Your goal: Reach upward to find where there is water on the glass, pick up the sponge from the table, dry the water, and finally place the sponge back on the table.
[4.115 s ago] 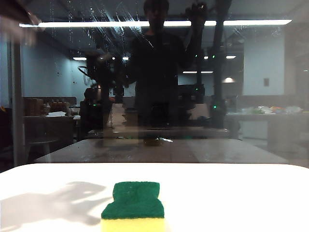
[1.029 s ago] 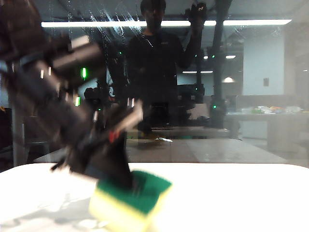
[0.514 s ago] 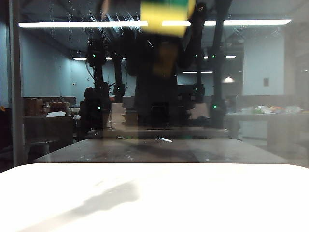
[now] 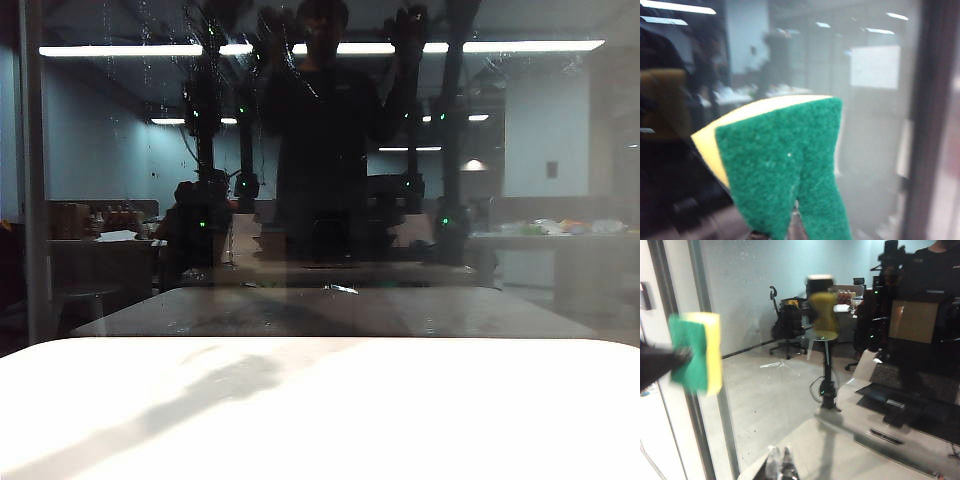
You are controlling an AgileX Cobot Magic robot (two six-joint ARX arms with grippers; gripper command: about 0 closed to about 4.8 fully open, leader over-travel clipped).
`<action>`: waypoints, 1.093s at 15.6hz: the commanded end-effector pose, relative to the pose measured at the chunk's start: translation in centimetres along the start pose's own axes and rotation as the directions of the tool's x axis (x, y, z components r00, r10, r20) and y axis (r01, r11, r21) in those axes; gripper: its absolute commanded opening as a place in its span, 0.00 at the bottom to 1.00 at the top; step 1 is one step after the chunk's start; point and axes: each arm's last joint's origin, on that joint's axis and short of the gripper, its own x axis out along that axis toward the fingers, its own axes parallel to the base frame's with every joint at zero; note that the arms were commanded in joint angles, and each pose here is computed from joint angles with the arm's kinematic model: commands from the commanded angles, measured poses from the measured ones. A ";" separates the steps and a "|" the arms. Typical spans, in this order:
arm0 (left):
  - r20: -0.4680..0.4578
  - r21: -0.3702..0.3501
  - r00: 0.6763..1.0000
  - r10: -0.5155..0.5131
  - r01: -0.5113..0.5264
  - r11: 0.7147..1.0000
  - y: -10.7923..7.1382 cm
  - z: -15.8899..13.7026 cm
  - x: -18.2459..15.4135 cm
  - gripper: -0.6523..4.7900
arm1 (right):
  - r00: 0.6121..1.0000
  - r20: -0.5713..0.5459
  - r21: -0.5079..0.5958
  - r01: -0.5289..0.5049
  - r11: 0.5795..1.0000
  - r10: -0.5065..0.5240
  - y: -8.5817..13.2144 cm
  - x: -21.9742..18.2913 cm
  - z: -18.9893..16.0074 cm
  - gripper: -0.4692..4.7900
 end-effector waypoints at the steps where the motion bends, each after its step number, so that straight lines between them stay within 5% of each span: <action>1: 0.045 0.026 0.998 -0.036 0.035 0.999 0.8 1.1 1.7 0.11 | 1.000 0.017 -0.011 -0.004 1.000 0.005 0.3 -0.3 0.3 0.09; 9: 0.223 0.032 0.974 0.034 -0.043 0.999 4.5 0.8 7.6 0.11 | 1.000 0.028 -0.019 -0.004 1.000 0.005 0.8 -1.0 0.6 0.09; 13: 0.227 0.023 0.970 0.085 -0.092 0.995 7.1 -0.2 8.6 0.11 | 1.000 0.029 -0.019 -0.004 1.000 0.005 0.9 -1.2 0.6 0.09; 17: 0.220 0.018 0.972 0.086 -0.092 0.996 7.5 -1.5 9.6 0.11 | 1.000 0.030 -0.020 -0.005 1.000 0.005 1.0 -1.2 0.6 0.09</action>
